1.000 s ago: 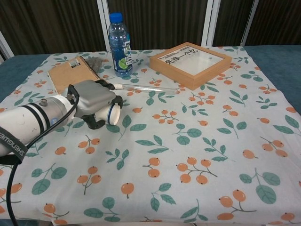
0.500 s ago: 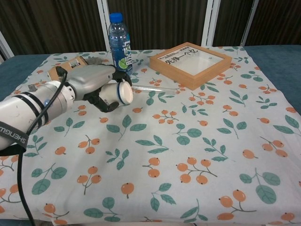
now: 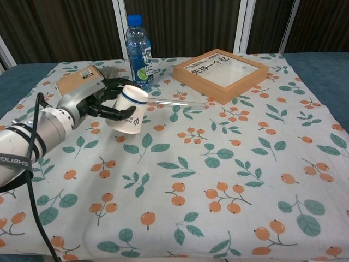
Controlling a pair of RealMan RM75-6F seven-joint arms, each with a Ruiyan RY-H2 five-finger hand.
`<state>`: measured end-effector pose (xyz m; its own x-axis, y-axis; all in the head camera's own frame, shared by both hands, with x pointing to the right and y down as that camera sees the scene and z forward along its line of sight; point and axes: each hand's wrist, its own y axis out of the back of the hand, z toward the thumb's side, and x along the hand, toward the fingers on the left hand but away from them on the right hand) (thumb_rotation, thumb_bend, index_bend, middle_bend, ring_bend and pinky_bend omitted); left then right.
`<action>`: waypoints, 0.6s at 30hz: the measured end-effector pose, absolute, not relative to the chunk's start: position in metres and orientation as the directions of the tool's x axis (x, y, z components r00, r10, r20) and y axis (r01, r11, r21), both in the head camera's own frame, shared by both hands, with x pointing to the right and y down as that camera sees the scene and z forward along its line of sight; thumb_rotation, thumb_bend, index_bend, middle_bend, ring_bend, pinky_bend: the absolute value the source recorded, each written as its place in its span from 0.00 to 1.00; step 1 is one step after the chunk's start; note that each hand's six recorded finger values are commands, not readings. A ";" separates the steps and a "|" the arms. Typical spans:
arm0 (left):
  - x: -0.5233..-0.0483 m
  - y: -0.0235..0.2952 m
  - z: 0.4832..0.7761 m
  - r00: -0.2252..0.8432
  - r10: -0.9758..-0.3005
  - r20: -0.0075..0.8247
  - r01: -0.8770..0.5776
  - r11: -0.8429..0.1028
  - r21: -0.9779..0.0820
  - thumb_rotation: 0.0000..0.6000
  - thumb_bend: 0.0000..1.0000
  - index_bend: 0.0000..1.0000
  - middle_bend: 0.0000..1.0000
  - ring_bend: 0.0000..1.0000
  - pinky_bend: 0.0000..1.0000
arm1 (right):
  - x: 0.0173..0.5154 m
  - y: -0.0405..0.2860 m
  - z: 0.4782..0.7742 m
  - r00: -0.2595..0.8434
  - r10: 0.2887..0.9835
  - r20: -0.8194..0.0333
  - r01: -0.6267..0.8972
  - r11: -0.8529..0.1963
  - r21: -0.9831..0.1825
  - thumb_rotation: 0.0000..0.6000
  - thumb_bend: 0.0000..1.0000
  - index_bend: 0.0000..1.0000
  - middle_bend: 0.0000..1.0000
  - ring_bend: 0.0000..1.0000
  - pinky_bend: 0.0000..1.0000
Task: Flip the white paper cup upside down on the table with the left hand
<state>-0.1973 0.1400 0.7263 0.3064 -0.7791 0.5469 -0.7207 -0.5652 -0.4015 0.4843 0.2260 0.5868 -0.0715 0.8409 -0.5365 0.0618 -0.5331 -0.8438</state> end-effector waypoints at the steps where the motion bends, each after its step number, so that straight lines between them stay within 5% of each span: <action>1: -0.199 0.142 0.730 0.300 -0.777 0.553 -0.737 -0.557 -0.383 1.00 0.41 0.38 0.34 0.01 0.00 | 0.484 0.226 0.587 -0.071 0.839 -0.539 0.060 -0.536 -0.842 1.00 0.20 0.00 0.00 0.00 0.00; 13: -0.206 0.157 0.749 0.275 -0.799 0.535 -0.787 -0.507 -0.352 1.00 0.41 0.32 0.28 0.01 0.00 | 0.482 0.226 0.589 -0.075 0.835 -0.545 0.055 -0.542 -0.838 1.00 0.20 0.00 0.00 0.00 0.00; 18: -0.207 0.159 0.750 0.292 -0.793 0.534 -0.782 -0.519 -0.344 1.00 0.41 0.22 0.19 0.00 0.00 | 0.483 0.226 0.590 -0.079 0.833 -0.548 0.055 -0.545 -0.836 1.00 0.20 0.00 0.00 0.00 0.00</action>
